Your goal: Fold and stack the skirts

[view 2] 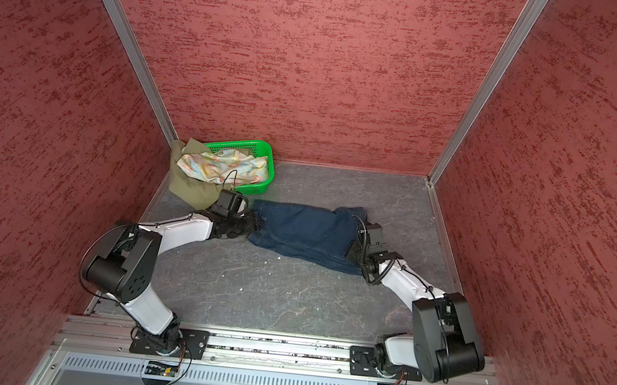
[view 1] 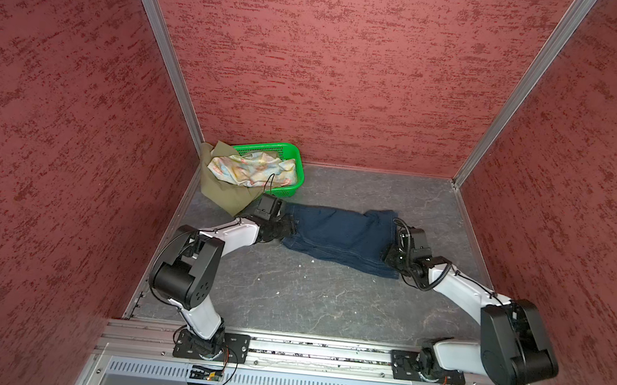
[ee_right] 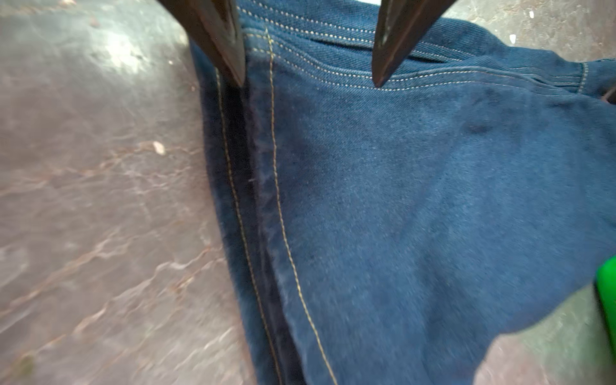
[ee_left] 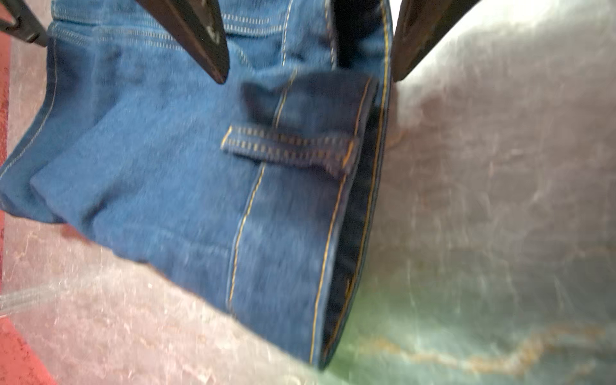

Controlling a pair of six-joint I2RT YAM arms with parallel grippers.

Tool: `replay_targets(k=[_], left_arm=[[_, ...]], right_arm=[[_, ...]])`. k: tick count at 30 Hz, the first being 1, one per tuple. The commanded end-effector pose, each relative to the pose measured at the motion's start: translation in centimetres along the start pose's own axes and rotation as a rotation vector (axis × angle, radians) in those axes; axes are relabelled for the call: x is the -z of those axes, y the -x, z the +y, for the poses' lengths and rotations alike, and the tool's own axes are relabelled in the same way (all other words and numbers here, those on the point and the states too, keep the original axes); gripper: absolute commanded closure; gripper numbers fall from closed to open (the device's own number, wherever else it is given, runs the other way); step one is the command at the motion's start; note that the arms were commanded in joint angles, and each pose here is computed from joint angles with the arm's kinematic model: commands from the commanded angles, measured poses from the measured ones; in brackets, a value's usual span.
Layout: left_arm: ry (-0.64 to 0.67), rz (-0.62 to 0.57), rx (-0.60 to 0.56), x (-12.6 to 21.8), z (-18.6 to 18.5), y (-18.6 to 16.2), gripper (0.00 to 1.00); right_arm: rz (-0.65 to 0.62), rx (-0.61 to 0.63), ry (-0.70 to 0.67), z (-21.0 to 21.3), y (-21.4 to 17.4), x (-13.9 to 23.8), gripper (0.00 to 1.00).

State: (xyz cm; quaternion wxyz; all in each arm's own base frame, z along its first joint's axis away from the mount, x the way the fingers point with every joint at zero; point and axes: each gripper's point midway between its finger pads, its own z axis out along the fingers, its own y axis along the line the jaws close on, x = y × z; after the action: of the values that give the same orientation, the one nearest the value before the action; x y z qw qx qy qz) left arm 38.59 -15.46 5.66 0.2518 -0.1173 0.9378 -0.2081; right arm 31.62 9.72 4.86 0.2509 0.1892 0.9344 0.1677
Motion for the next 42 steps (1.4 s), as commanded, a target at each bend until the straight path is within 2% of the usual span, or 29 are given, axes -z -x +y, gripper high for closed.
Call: replay_targets(k=[1, 6, 9, 15, 17, 19, 22, 26, 42], left_arm=[[0.026, -0.03, -0.017, -0.5, 0.6, 1.1, 0.2], [0.016, -0.022, 0.006, -1.6, 1.0, 1.1, 0.2], [-0.008, -0.035, 0.018, -1.8, 0.7, 1.3, 0.24], [-0.047, -0.065, 0.022, -1.8, -0.4, 2.2, 0.57], [-0.052, -0.071, 0.021, -1.5, -0.8, 2.7, 0.72], [-0.059, -0.078, 0.015, -1.2, -1.3, 3.2, 0.84], [-0.065, -0.093, 0.001, -0.4, -2.1, 4.0, 0.95], [-0.067, -0.108, -0.024, 0.6, -3.0, 4.8, 1.0], [-0.117, -0.189, -0.105, 7.0, -6.4, 6.8, 1.0]], right_arm=[[0.003, -0.007, 0.024, 0.6, -0.1, -0.8, 0.39], [0.01, -0.014, 0.045, 0.9, -0.5, -1.6, 0.44], [0.003, -0.011, 0.062, 1.2, -0.4, -1.7, 0.53], [-0.008, -0.004, 0.075, 1.7, 0.1, -1.6, 0.78], [-0.015, 0.0, 0.075, 1.8, 0.3, -1.5, 0.85], [-0.023, 0.003, 0.074, 2.0, 0.7, -1.3, 0.9], [-0.039, 0.01, 0.068, 2.2, 1.3, -0.8, 0.94], [-0.057, 0.024, 0.071, 2.9, 2.3, -0.2, 0.95], [-0.2, 0.088, 0.036, 4.3, 7.9, 5.3, 0.95]])
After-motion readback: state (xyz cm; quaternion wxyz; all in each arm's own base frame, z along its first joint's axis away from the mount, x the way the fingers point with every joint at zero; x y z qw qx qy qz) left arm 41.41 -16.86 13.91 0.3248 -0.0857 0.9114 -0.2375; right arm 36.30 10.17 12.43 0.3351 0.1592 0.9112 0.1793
